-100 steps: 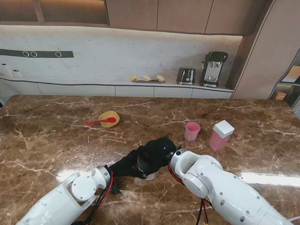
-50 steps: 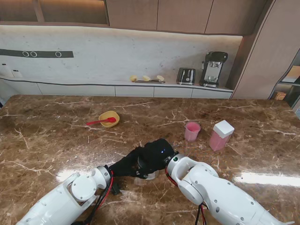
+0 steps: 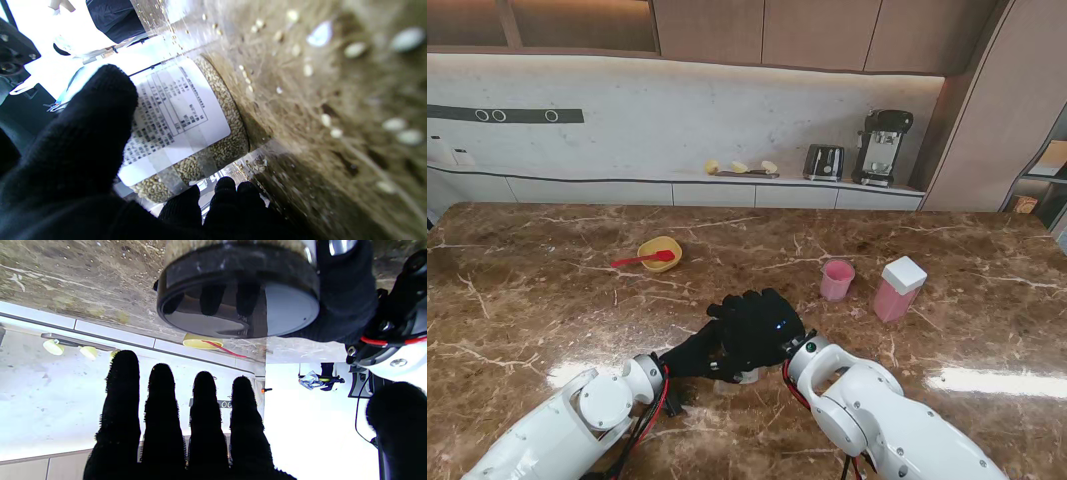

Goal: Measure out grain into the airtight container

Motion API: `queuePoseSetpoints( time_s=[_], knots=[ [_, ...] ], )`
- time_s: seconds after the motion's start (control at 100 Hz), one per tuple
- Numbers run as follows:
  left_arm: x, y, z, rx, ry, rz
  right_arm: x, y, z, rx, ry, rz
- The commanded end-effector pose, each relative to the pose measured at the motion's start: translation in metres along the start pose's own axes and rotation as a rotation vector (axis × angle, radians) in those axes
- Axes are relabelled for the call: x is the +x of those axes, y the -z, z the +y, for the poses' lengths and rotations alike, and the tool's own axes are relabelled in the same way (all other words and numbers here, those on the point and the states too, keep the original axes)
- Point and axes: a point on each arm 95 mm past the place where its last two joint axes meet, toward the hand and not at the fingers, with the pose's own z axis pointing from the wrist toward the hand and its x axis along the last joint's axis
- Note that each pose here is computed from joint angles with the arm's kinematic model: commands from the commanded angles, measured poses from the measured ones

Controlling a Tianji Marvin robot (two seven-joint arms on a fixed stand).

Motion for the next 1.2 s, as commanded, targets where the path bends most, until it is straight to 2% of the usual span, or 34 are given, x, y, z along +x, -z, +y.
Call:
queuePoseSetpoints(
  time_s=[0.0,0.37,0.71,0.86,1.02,1.19],
  knots=[
    [-0.029,0.018,0.031,-0.061,0.022,-0.091,0.003,0.003,-0.002,0.004,-0.038,-0.018],
    [-0.026,0.032,0.011,-0.018,-0.032,-0.103,-0.005,0.016,0.001,-0.040,-0.098,-0.106],
    [-0.018,0.050,-0.021,0.090,-0.081,-0.129,-0.023,0.030,-0.002,-0.072,-0.131,-0.181],
    [-0.010,0.057,-0.029,0.143,-0.096,-0.100,-0.033,0.038,-0.007,-0.086,-0.177,-0.207],
    [0.001,0.059,-0.035,0.236,-0.096,-0.041,-0.044,0.049,-0.015,-0.092,-0.240,-0.230],
    [0.014,0.059,-0.040,0.282,-0.094,0.003,-0.053,0.057,-0.027,-0.112,-0.363,-0.253]
  ],
)
